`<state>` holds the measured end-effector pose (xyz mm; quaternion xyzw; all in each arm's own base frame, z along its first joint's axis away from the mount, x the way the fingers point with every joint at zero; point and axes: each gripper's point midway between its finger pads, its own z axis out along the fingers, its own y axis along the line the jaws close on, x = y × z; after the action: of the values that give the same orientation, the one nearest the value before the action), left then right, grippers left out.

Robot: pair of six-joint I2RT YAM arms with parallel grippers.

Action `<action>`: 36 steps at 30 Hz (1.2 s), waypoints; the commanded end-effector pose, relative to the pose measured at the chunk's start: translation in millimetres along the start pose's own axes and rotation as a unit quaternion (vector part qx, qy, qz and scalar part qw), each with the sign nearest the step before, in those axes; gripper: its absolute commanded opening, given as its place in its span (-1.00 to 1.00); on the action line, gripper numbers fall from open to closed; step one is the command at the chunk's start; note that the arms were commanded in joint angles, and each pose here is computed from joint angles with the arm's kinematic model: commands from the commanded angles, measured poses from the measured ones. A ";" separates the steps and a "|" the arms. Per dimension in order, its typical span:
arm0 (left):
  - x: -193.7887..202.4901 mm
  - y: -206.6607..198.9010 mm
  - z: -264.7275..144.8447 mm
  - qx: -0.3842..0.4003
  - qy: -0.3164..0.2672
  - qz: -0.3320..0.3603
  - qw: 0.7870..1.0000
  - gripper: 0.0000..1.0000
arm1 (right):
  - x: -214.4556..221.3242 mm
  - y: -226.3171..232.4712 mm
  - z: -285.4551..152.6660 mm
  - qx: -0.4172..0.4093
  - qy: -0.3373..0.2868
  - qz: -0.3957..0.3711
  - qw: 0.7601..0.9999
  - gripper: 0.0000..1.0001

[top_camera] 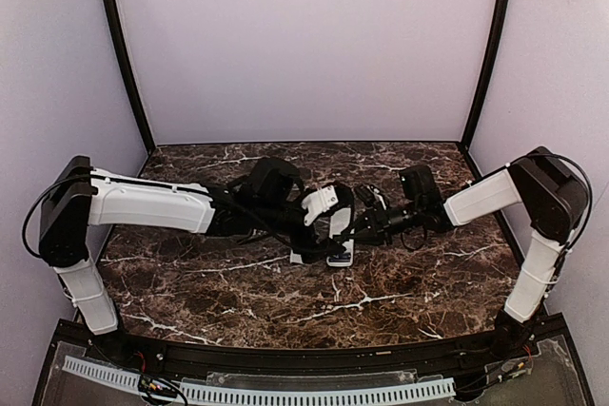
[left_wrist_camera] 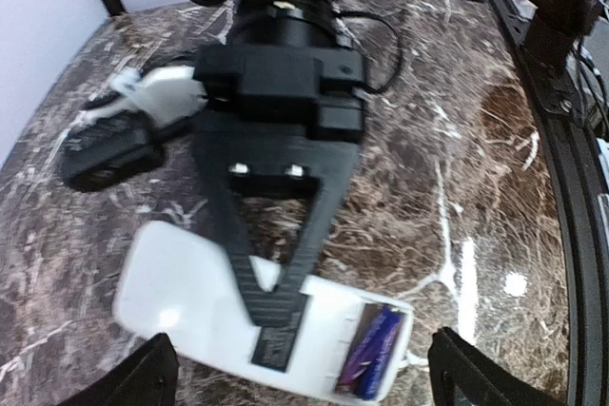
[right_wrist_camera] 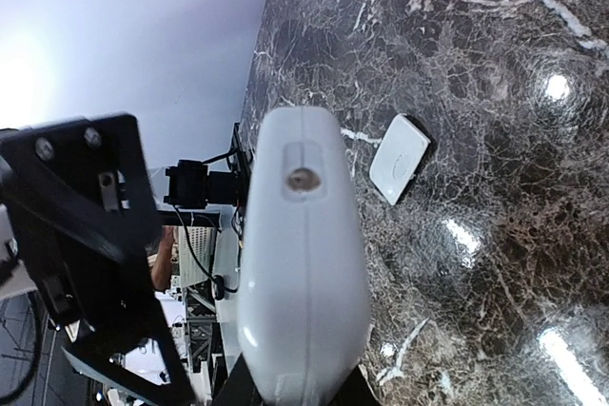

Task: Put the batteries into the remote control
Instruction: Place the battery in the battery compartment, then load the battery into the battery compartment.

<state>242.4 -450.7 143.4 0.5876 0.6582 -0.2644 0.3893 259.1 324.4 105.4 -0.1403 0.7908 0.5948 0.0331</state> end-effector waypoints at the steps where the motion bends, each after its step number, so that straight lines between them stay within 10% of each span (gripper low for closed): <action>1: -23.4 39.3 -35.1 -0.106 -0.026 -0.092 0.990 0.95 | 1.6 5.4 2.9 -0.020 0.012 -0.007 1.000 -1.00; 13: 5.9 24.4 -22.3 0.030 -0.038 -0.363 0.931 0.97 | -11.4 15.6 0.2 -0.023 -0.008 -0.018 1.000 -1.00; 24: 10.2 17.3 -6.4 0.072 -0.056 -0.439 0.894 0.86 | -20.6 24.0 -2.4 -0.019 -0.025 -0.028 0.999 -1.00; 36: 11.6 1.7 8.6 0.087 -0.029 -0.425 0.900 0.63 | -29.9 28.3 -2.6 -0.018 -0.036 -0.026 0.999 -1.00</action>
<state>252.7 -442.2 125.0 0.2582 0.8153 -0.4730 0.2119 272.6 330.0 117.0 -0.1224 0.7885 0.6012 0.0434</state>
